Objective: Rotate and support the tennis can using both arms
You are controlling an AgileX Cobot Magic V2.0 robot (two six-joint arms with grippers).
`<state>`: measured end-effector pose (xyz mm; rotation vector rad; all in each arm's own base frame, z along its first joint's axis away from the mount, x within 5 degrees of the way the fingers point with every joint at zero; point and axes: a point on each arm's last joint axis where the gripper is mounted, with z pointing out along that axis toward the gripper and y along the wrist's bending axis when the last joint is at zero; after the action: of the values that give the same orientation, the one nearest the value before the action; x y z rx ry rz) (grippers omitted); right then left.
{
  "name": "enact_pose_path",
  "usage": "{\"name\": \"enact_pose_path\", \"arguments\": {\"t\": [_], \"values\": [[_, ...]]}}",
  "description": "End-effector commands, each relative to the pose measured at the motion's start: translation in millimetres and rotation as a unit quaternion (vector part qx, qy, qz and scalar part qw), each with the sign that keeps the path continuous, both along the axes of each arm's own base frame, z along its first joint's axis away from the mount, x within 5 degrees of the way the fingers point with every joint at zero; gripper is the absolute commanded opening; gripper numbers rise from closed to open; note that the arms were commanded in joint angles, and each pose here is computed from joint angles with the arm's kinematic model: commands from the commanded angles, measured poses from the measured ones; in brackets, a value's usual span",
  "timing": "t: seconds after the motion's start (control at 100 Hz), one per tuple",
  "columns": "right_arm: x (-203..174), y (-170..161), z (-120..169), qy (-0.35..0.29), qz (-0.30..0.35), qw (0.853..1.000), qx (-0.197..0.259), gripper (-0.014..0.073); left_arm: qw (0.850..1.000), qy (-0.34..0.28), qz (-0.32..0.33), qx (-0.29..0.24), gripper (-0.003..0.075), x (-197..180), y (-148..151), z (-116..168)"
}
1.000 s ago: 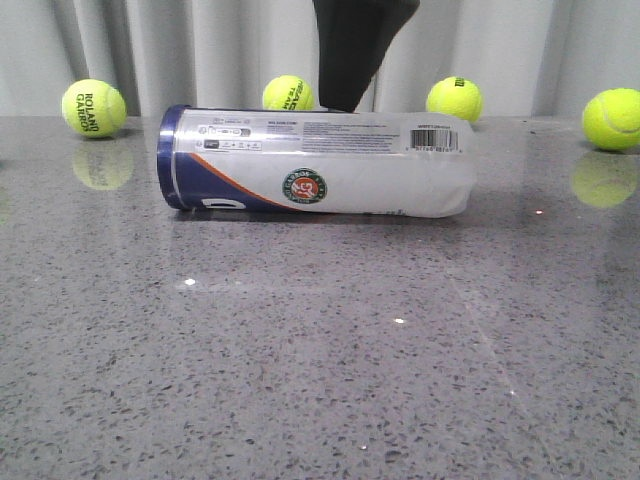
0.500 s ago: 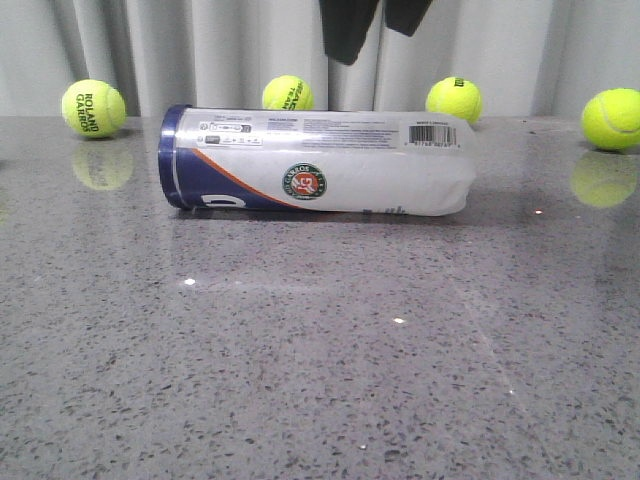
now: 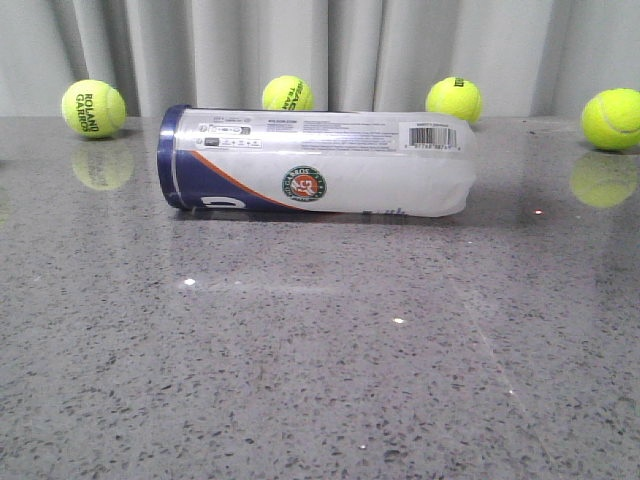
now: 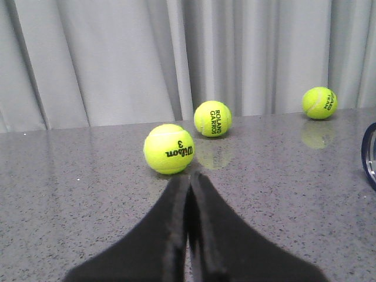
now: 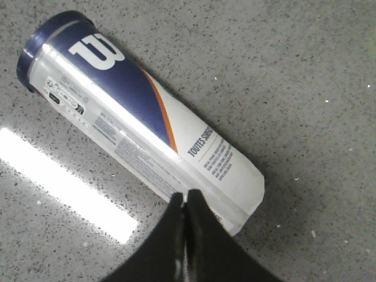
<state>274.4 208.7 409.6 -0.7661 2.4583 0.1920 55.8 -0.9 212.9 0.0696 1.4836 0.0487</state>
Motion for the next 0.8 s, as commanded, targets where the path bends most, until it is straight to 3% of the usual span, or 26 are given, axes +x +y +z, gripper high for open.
{"name": "enact_pose_path", "arguments": {"t": [0.0,0.4,0.79], "values": [[-15.7,-23.9,30.7,-0.039,-0.023,0.999,0.024,-0.0067,0.999,-0.034,-0.003,-0.009,-0.0020,-1.3,-0.1,-6.0],[-41.5,-115.9,22.2,-0.069,-0.146,0.986,0.044,-0.0067,0.999,-0.036,-0.003,-0.009,-0.0020,-1.3,-0.1,-5.6],[-118.0,-174.7,2.5,-0.177,-0.208,0.958,0.089,-0.0067,0.999,-0.036,-0.003,-0.009,-0.0020,-1.3,-0.1,-5.6]]}}
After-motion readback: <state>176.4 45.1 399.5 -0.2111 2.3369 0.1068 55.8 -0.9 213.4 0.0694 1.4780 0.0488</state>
